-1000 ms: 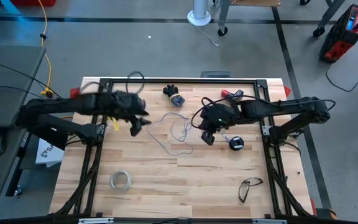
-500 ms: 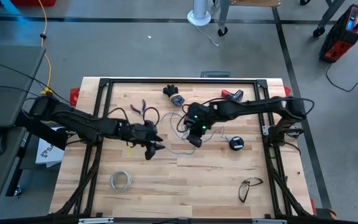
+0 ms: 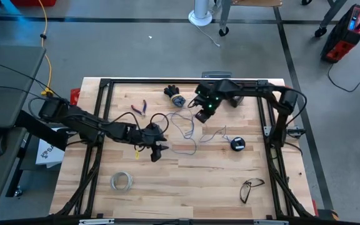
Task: Coil cords
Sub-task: Uncoil the blue wire from the black spool
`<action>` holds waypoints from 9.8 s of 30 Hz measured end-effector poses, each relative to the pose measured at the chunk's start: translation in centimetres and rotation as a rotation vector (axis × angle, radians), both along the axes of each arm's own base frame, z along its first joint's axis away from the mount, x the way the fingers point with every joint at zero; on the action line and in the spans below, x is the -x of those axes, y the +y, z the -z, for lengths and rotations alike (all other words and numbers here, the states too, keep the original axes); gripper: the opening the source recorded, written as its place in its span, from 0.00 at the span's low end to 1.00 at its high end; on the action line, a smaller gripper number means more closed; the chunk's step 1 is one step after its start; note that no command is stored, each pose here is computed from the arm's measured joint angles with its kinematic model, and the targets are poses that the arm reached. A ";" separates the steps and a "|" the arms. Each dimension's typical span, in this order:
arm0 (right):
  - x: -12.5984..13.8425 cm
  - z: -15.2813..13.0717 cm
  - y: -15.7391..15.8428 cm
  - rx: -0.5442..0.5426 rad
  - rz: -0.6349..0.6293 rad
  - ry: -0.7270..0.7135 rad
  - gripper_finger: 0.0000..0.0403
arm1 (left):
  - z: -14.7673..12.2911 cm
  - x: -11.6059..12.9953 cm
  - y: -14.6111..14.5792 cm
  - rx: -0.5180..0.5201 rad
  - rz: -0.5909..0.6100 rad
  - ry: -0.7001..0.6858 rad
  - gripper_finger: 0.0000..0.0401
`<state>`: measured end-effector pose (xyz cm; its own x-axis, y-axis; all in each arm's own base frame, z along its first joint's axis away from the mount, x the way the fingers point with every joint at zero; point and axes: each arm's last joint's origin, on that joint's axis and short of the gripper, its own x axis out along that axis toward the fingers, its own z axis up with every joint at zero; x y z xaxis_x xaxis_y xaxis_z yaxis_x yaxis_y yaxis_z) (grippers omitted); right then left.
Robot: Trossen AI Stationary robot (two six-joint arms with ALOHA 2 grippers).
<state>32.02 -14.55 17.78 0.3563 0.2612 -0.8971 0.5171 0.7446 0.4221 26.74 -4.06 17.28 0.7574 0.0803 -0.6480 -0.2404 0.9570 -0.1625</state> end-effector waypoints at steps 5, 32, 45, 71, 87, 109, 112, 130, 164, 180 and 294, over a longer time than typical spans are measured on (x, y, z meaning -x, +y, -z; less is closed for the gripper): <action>1.0 1.2 -1.1 -0.066 0.071 0.098 0.00 | 0.9 -0.7 0.2 -0.026 0.001 0.005 0.47; 0.8 -3.5 2.4 0.447 -0.540 -0.019 0.41 | 1.7 -0.7 0.1 0.002 0.009 0.045 0.47; -4.8 1.7 9.7 0.589 -0.907 -0.116 0.22 | 1.8 -0.5 0.2 -0.023 -0.011 0.066 0.47; -5.8 4.6 11.5 0.649 -1.145 -0.103 0.15 | 1.8 -0.5 0.2 -0.009 -0.034 0.063 0.47; -7.2 -4.2 10.5 0.408 -0.535 -0.282 0.00 | -8.4 0.4 -1.0 0.163 -0.072 -0.274 0.47; -6.8 -25.2 15.6 0.807 -0.073 -0.850 0.00 | -23.7 6.2 -0.7 0.015 -0.215 -0.708 0.47; -6.9 -25.1 15.5 0.827 -0.076 -0.841 0.00 | -24.0 5.5 -0.7 -0.080 -0.255 -0.612 0.47; -6.9 -25.1 16.4 0.955 -0.157 -0.823 0.00 | -23.9 2.1 -0.2 -0.181 -0.343 -0.470 0.47; -3.0 -28.2 16.9 0.922 -0.187 -0.875 0.00 | -25.2 8.1 2.0 -0.213 -0.342 -0.231 0.00; 9.6 -33.0 14.7 1.066 0.108 -0.683 0.00 | -26.3 13.9 3.3 -0.176 -0.416 -0.268 0.00; -3.8 -28.6 14.7 0.775 0.421 -0.909 0.00 | -19.5 -7.1 -0.6 -0.424 -0.422 -0.083 0.63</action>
<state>35.82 0.15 46.36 0.8500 -0.5041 -0.1528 0.5265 0.8039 0.2766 33.86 -4.61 36.79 0.6507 0.6231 -0.4340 -0.6162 0.7673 0.1778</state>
